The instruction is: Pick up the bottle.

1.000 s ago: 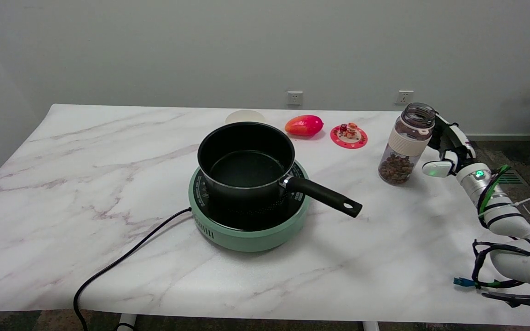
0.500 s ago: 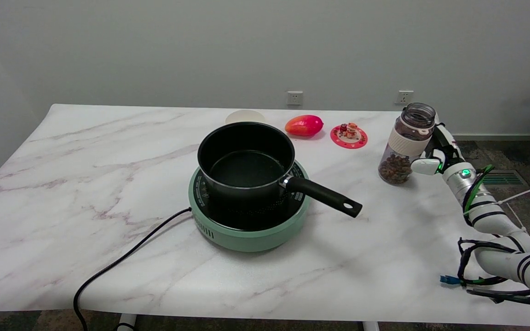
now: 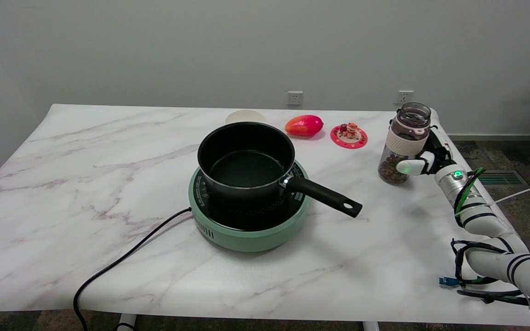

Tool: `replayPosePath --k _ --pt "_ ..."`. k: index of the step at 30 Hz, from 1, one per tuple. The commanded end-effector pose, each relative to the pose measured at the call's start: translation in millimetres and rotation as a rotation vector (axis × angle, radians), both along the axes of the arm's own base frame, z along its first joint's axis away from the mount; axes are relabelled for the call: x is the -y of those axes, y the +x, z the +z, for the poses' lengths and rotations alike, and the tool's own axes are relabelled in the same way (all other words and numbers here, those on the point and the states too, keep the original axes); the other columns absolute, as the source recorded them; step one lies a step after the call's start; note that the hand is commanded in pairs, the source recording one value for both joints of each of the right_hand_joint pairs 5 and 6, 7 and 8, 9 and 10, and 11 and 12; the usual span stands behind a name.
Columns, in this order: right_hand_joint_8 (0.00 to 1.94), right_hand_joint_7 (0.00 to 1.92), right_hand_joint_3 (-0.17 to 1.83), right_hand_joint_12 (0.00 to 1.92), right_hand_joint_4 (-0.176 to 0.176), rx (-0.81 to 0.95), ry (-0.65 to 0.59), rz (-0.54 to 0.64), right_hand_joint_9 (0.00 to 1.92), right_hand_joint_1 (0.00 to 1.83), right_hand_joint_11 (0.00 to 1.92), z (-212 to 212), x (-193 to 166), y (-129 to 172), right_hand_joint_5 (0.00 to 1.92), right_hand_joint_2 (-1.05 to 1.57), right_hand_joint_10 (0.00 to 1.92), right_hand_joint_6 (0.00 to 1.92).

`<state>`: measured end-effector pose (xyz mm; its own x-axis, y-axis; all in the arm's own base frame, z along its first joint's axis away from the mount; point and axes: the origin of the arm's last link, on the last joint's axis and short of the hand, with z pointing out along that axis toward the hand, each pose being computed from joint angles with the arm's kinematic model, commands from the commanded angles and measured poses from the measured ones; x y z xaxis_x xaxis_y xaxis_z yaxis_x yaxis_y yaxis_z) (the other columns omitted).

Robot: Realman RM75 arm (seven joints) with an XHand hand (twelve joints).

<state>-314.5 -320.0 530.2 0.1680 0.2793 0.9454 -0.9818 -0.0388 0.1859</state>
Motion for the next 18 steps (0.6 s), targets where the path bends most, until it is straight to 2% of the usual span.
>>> replayPosePath --k 1,6,10,15,18 --pt "0.45 0.45 0.87 0.44 0.000 0.023 -0.003 0.002 0.49 1.36 0.44 -4.1 1.6 -4.4 0.27 -0.51 0.49 0.27" --pt "0.51 0.51 0.73 0.45 0.000 0.020 -0.010 0.001 0.72 1.41 0.45 -2.6 1.1 -4.2 0.31 -0.26 0.72 0.31" --pt "0.59 0.59 0.72 0.58 0.000 0.018 -0.016 -0.001 0.91 1.47 0.58 -1.2 0.4 -4.5 0.43 -0.02 0.91 0.43" --pt "0.67 0.67 0.72 0.65 0.000 0.018 -0.022 -0.003 0.97 1.51 0.65 0.4 -0.5 -5.2 0.52 0.09 0.97 0.52" --pt "0.82 0.82 0.73 0.68 0.000 0.018 -0.031 0.000 0.99 1.52 0.68 2.9 -1.8 -5.0 0.57 0.14 0.99 0.57"
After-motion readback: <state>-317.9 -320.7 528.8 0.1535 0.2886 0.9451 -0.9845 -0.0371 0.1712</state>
